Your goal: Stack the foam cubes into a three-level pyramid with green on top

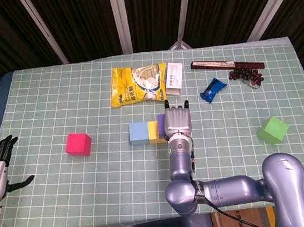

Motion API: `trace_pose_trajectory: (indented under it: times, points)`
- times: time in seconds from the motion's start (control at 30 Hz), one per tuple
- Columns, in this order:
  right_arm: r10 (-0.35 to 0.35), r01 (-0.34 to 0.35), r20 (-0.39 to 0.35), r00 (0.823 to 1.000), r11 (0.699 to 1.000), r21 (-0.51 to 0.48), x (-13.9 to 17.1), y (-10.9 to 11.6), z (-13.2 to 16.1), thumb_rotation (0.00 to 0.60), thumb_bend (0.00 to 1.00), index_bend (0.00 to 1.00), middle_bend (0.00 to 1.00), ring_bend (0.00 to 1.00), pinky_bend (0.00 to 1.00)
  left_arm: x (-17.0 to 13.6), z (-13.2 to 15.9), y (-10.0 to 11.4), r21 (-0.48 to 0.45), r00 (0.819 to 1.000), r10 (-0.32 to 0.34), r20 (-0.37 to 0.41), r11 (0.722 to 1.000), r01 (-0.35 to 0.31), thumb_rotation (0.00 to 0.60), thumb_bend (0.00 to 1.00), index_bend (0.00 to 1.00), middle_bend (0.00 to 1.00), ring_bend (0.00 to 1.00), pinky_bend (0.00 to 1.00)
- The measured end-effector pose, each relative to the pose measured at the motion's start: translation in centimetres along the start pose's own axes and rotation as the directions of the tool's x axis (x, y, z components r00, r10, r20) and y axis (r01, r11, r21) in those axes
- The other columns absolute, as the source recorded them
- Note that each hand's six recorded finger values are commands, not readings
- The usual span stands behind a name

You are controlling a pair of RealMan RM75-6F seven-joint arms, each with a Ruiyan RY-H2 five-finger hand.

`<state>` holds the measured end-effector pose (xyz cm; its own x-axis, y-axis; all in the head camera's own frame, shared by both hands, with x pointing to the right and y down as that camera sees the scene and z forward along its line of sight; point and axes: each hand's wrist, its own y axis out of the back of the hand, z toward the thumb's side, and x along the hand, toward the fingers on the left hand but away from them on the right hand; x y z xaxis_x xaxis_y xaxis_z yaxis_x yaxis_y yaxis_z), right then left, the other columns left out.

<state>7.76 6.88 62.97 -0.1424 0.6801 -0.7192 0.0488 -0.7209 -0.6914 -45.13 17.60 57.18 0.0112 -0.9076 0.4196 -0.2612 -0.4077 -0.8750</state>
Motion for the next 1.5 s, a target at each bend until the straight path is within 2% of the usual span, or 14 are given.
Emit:
trace_pose_trajectory:
  times: [0.17, 0.73, 1.0, 1.27, 1.5]
  points:
    - [0.002, -0.002, -0.002, 1.0, 1.0, -0.001, 0.0, 0.0, 0.0, 0.6, 0.22, 0.0, 0.42, 0.24, 0.0, 0.0, 0.0, 0.0, 0.002, 1.0, -0.001, -0.001, 1.0, 0.001, 0.6, 0.03, 0.0, 0.0, 0.0, 0.0]
    - [0.016, -0.016, -0.03, 0.999, 1.0, 0.0, 0.1, -0.1, 0.3, 0.6, 0.22, 0.0, 0.01, 0.01, 0.0, 0.0, -0.1, 0.0, 0.005, 1.0, -0.003, -0.003, 1.0, 0.003, 0.6, 0.03, 0.0, 0.0, 0.0, 0.0]
    - [0.037, -0.036, -0.036, 0.999, 0.999, 0.027, 0.5, -0.4, -0.1, 0.6, 0.21, 0.0, 0.0, 0.0, 0.0, 0.0, -0.2, -0.1, 0.009, 1.0, -0.004, -0.005, 1.0, 0.004, 0.6, 0.03, 0.0, 0.0, 0.0, 0.0]
    - [0.059, -0.056, -0.086, 0.995, 0.998, 0.032, 2.3, -0.2, -0.8, 0.6, 0.21, 0.0, 0.0, 0.0, 0.0, -0.1, -0.2, 0.0, 0.017, 1.0, 0.003, -0.005, 1.0, -0.003, 0.6, 0.03, 0.0, 0.0, 0.0, 0.0]
    - [0.001, 0.003, -0.103, 0.995, 0.999, 0.039, 3.5, 1.5, -4.0, 0.6, 0.21, 0.0, 0.0, 0.0, 0.0, -0.2, -0.1, 0.2, 0.024, 1.0, 0.016, 0.003, 1.0, -0.016, 0.6, 0.03, 0.0, 0.0, 0.0, 0.0]
